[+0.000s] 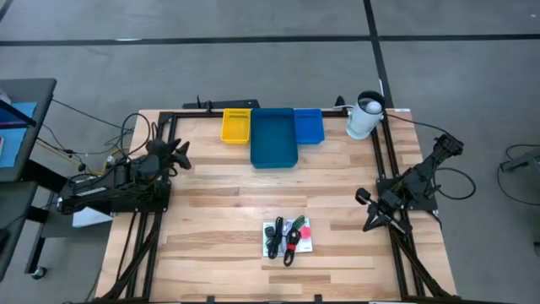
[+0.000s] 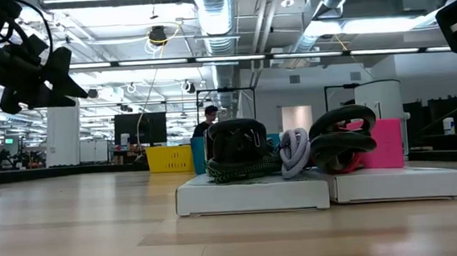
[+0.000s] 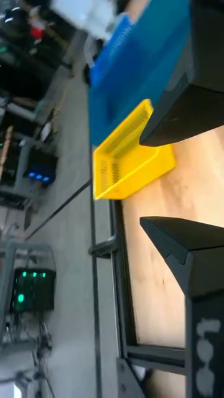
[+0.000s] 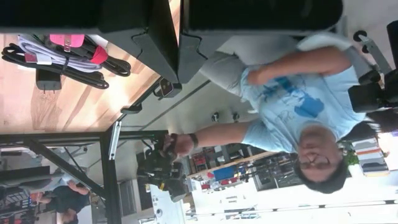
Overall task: Pick and place items into bin
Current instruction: Put the pink charger adapter into the dark blue bin
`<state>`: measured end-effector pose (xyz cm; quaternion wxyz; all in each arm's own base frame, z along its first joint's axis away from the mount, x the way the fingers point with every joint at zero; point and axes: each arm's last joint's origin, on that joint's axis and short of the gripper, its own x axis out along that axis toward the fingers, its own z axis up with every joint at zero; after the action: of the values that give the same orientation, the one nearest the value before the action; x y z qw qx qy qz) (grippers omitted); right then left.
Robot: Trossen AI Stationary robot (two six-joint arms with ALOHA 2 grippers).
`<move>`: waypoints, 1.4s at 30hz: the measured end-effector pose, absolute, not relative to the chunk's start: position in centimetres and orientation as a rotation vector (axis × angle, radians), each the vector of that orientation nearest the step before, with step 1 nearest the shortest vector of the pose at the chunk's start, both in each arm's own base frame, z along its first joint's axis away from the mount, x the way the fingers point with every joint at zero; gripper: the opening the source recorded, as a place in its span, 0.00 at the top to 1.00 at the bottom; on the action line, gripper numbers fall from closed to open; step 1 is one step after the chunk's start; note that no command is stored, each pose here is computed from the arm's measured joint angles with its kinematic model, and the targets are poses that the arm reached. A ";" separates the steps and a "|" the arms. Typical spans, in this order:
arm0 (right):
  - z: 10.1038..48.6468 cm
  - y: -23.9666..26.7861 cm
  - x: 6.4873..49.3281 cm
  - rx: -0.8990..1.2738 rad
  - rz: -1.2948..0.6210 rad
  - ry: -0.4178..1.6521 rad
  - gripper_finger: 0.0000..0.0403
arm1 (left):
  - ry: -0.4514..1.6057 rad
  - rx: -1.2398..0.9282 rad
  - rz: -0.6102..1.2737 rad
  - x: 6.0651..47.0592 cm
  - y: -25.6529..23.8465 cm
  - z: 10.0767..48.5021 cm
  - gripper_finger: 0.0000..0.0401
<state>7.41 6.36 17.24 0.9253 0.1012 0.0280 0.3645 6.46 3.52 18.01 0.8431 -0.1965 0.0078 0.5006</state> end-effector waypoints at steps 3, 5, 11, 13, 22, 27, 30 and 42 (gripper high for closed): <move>17.2 6.4 7.4 0.208 0.748 0.058 0.99 | -0.020 -0.522 1.011 6.6 3.4 18.0 0.54; 17.2 6.4 7.4 0.208 0.748 0.058 0.99 | -0.012 -0.542 0.965 6.8 3.4 17.9 0.54; 17.2 6.4 7.4 0.207 0.748 0.060 0.99 | 0.103 -0.477 0.736 7.6 3.0 17.2 0.54; 17.2 6.4 7.4 0.205 0.747 0.064 0.99 | 0.117 -0.456 0.658 7.9 2.8 17.3 0.54; 17.0 6.4 7.4 0.201 0.745 0.078 0.99 | -0.042 -0.236 0.179 8.7 1.8 19.9 0.54; 17.0 6.4 7.4 0.201 0.745 0.079 0.99 | -0.191 -0.216 0.090 8.7 1.6 21.5 0.54; 17.0 6.4 7.4 0.201 0.744 0.079 0.99 | -0.222 -0.258 0.088 9.0 1.6 21.9 0.54; 17.0 6.4 7.4 0.201 0.742 0.079 0.99 | -0.226 -0.237 -0.007 11.8 1.1 22.3 0.54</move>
<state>7.42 6.36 17.03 0.9262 0.0980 0.0383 0.3620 11.84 1.12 22.33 0.9866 -0.1179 -0.1126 -0.0034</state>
